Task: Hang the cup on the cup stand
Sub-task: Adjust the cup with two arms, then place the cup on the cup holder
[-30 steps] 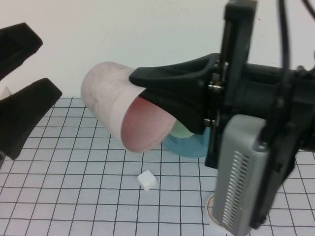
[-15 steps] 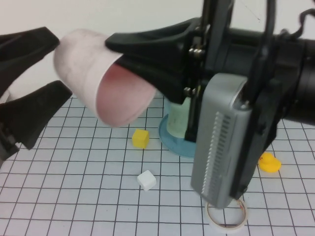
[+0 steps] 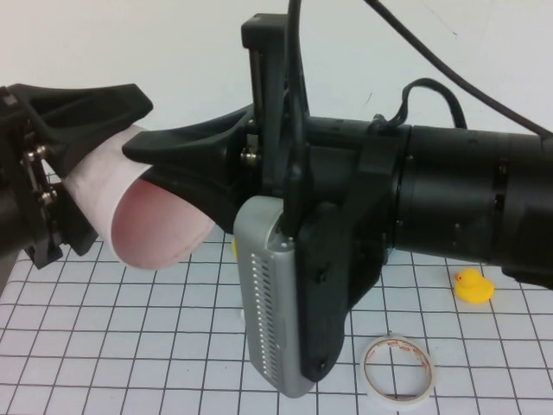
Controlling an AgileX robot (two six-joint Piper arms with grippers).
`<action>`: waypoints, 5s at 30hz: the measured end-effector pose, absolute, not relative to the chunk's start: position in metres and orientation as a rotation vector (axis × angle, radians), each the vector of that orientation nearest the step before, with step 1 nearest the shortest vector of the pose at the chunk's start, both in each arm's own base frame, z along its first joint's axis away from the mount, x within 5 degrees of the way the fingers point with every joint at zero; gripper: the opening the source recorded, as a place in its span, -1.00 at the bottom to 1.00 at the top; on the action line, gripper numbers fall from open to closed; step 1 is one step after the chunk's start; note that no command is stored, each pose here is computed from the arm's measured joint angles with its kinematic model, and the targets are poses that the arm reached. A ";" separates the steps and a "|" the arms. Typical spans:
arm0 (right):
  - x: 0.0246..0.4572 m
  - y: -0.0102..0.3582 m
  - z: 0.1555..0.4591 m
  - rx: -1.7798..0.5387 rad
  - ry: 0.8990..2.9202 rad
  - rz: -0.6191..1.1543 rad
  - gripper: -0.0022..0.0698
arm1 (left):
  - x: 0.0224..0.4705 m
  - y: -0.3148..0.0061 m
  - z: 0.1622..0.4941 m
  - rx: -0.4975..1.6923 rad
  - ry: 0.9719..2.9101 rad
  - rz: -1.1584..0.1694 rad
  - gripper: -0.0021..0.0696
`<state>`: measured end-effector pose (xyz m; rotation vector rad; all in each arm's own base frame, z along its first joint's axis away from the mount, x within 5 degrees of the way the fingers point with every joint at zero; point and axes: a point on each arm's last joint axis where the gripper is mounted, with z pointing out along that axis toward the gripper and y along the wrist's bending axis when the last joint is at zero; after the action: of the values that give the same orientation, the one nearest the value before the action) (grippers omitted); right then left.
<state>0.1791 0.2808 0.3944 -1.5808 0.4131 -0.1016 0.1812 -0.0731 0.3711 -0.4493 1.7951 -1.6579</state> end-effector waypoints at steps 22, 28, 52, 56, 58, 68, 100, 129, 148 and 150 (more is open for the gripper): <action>0.191 0.285 0.384 -1.601 0.499 -0.164 0.15 | 0.185 -0.070 0.370 -0.336 1.770 -1.500 0.62; 0.191 0.284 0.384 -1.596 0.526 -0.166 0.24 | 0.187 -0.068 0.370 -0.324 1.759 -1.446 0.61; 0.086 0.154 0.369 -1.155 1.100 0.602 -0.22 | 0.192 -0.061 0.432 0.312 1.451 -0.770 0.60; 0.068 0.134 0.370 -1.121 1.053 0.644 -0.75 | 0.200 -0.063 0.439 0.416 1.409 -0.689 0.60; 0.064 0.126 0.369 -1.098 1.045 0.632 -0.85 | 0.206 -0.066 0.441 0.471 1.393 -0.675 0.60; 0.079 0.097 0.332 -0.922 1.292 0.394 -0.94 | 0.250 -0.085 0.433 0.662 1.383 -0.747 0.60; 0.108 0.050 0.291 -0.585 1.675 -0.137 -0.94 | 0.367 -0.279 0.313 1.003 1.493 -0.707 0.58; 0.108 0.050 0.291 -0.584 1.675 -0.136 -0.94 | 0.436 -0.310 0.231 0.856 1.679 -0.668 0.58; 0.108 0.050 0.291 -0.584 1.675 -0.136 -0.94 | 0.439 -0.314 0.209 0.839 1.738 -0.717 0.58; 0.108 0.050 0.291 -0.584 1.675 -0.136 -0.94 | 0.439 -0.313 0.209 0.832 1.743 -0.713 0.58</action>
<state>0.1081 0.0497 0.2913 -0.5837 1.6753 -0.1362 0.4391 -0.3131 0.2085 0.8317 1.7429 -0.7130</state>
